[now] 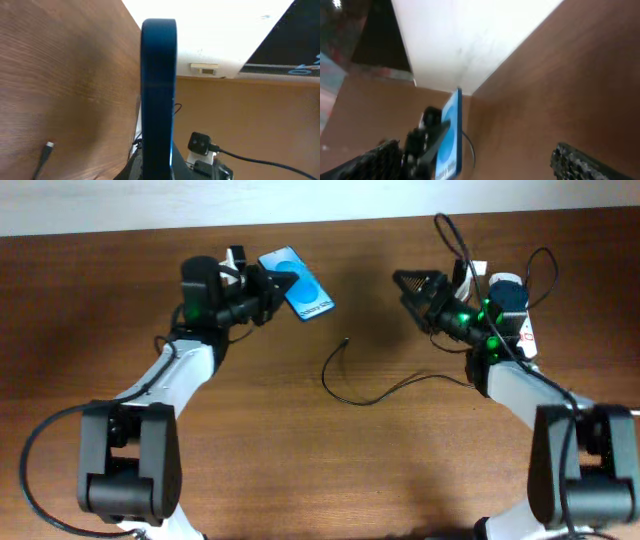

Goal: Plug charger to phone and switch on socket
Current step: 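Move the right gripper to the black cable end and grasp it, then carry the cable plug with the right gripper to the phone's bottom port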

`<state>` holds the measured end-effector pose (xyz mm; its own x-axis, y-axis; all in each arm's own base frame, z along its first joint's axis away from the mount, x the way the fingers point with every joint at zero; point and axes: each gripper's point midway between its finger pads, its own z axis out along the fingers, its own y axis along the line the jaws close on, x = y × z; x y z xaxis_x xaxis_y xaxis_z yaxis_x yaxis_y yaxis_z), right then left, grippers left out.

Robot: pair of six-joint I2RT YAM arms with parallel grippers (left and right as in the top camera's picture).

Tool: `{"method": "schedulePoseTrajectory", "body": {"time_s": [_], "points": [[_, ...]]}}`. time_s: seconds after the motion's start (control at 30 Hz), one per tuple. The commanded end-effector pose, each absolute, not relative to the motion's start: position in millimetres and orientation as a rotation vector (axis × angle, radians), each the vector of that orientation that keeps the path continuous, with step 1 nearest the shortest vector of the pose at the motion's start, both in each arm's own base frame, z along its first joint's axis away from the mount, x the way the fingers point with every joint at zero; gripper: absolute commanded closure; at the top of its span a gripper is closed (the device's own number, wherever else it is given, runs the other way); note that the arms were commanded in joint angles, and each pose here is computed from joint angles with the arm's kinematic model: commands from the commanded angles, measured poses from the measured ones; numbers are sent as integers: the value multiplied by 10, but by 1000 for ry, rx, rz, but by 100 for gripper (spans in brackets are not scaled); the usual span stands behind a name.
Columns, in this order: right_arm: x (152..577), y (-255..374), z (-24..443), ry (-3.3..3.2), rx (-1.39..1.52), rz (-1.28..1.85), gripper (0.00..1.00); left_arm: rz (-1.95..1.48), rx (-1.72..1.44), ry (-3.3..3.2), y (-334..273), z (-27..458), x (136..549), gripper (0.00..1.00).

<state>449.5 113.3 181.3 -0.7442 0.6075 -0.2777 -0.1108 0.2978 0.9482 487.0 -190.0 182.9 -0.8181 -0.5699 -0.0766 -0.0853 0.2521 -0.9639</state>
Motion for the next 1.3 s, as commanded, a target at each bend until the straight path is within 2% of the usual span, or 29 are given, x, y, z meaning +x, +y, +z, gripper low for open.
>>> {"method": "schedulePoseTrajectory", "body": {"time_s": [0.0,0.13,0.23,0.27,0.37,0.6,0.77,0.8,0.9,0.97,1.27], "points": [[4247,1247,1903,2028,231,1316,2,-1621,-469,2107,-1732,2011,4834,100],[3932,1056,1714,2215,255,876,2,-1622,-478,2157,-1675,1911,4773,100],[3748,1054,1695,2271,220,713,1,-1650,-457,2163,-1691,1928,4737,100],[3660,1131,1677,2293,121,642,2,-1657,-453,2165,-1693,1931,4728,100],[3541,1376,1665,2312,-17,648,2,-1698,-420,2176,-1723,1953,4669,100],[3554,1523,1769,2269,-48,726,2,-1683,-440,2221,-1705,1848,4620,100],[3771,1737,1720,2359,-31,348,2,-1665,-437,2175,-1368,1881,4686,100],[3844,1806,1668,2403,-42,300,7,-1664,-446,2163,-1265,1891,4699,100],[4080,1955,1434,2518,11,242,32,-1656,-450,2141,-1092,1907,4719,100],[4223,2047,1236,2568,28,230,40,-1635,-445,2127,-999,1907,4738,100],[4354,2197,454,2686,195,235,42,-1610,-450,2107,-844,1911,4762,100]]}}
